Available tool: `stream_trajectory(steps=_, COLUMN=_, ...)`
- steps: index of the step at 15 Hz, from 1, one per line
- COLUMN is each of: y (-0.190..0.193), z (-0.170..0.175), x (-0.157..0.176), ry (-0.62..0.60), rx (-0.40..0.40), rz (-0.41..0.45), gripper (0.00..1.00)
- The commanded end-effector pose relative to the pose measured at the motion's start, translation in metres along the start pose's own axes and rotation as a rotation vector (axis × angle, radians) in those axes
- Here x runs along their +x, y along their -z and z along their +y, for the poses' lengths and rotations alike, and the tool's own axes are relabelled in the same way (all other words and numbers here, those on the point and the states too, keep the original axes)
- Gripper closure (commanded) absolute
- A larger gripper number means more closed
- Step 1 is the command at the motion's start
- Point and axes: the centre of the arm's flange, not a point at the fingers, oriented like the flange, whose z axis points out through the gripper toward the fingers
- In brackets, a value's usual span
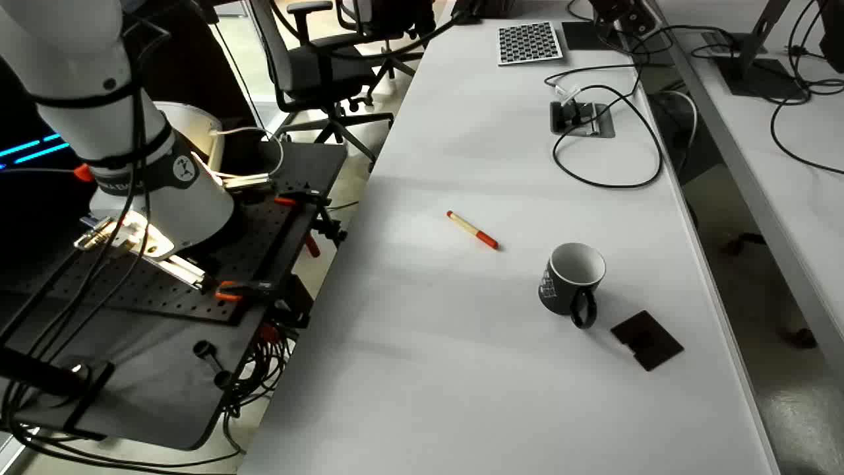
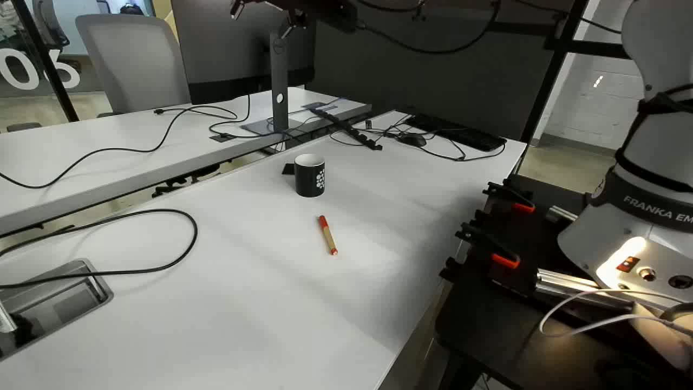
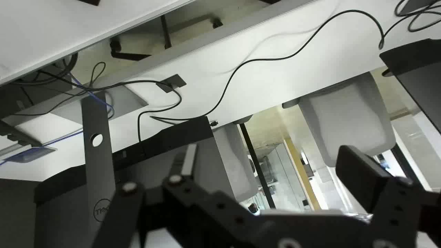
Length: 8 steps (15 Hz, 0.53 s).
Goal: Place the small baseball bat inside the black mug
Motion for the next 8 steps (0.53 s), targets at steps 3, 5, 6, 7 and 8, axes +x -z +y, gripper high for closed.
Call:
stream_trajectory(steps=3, y=0.0000, z=-0.0004, x=-0.0002, ry=0.000, rx=0.001, rz=0.000, gripper=0.00)
stream_trajectory(steps=5, y=0.0001, z=-0.0017, x=-0.0011, ry=0.002, rx=0.003, rz=-0.001, gripper=0.00)
stream_trajectory(steps=6, y=0.0002, z=-0.0021, x=-0.0014, ry=0.002, rx=0.003, rz=-0.002, gripper=0.00)
stream_trajectory(steps=7, y=0.0002, z=-0.0022, x=-0.0014, ry=0.003, rx=0.004, rz=-0.002, gripper=0.00)
stream_trajectory(steps=8, y=0.0002, z=-0.0022, x=-0.0014, ry=0.003, rx=0.004, rz=-0.002, gripper=0.00)
